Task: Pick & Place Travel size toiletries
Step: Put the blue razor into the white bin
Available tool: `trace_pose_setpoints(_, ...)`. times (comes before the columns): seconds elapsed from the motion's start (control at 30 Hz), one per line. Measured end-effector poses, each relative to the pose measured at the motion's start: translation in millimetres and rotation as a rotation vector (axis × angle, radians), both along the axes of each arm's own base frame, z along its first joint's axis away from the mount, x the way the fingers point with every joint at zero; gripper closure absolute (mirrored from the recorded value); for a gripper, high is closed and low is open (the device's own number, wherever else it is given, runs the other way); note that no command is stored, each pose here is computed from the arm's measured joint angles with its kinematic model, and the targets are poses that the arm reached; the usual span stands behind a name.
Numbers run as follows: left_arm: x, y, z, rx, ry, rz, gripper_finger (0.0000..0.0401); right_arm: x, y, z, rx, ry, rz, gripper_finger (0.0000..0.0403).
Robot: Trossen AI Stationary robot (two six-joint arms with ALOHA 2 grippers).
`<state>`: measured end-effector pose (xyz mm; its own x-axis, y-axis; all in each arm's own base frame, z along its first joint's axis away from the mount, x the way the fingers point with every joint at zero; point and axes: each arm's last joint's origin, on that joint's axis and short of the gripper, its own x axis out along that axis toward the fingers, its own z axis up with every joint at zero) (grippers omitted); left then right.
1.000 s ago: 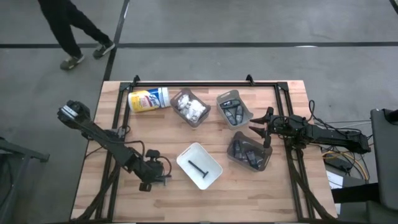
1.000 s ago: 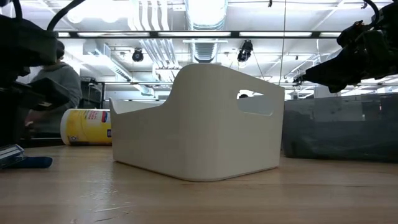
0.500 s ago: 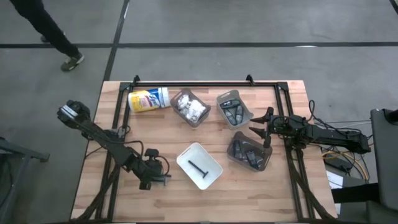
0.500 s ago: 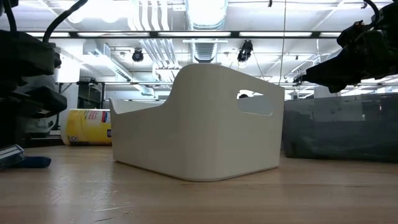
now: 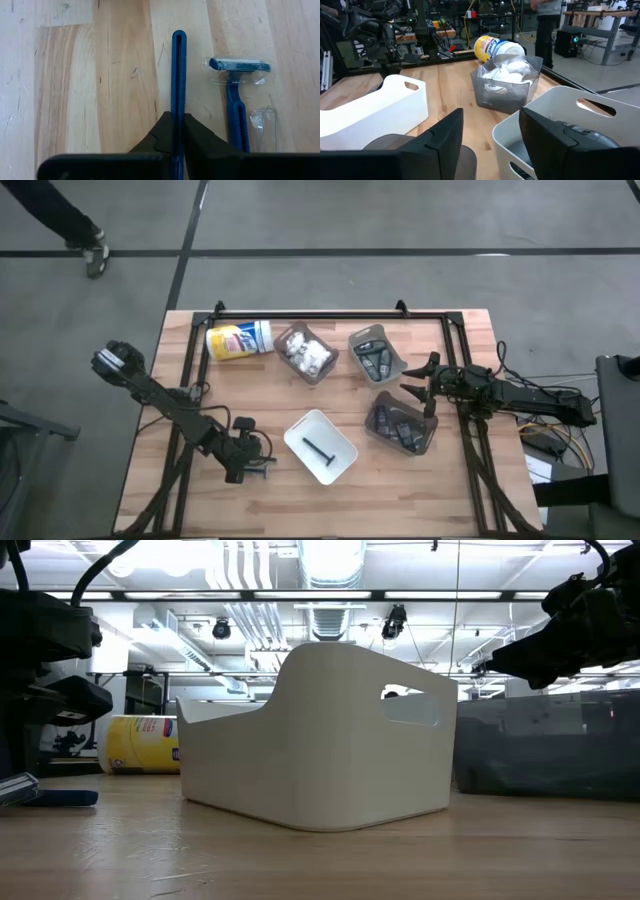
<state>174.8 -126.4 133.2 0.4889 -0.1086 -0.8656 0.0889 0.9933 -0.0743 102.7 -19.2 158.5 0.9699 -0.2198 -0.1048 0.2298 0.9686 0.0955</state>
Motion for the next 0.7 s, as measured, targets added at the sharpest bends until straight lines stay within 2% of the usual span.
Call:
trace_pose_setpoints(0.2,2.7,-2.0,3.8,0.020,-0.008,-0.046,0.0368,0.0,0.0,-0.1,-0.001,0.001,0.000,0.0235)
trace_pose_setpoints(0.7,20.8,-12.4,33.6,0.023,-0.121,-0.158,0.0373,0.0,0.0,0.0,0.000,0.000,0.000,0.0280)
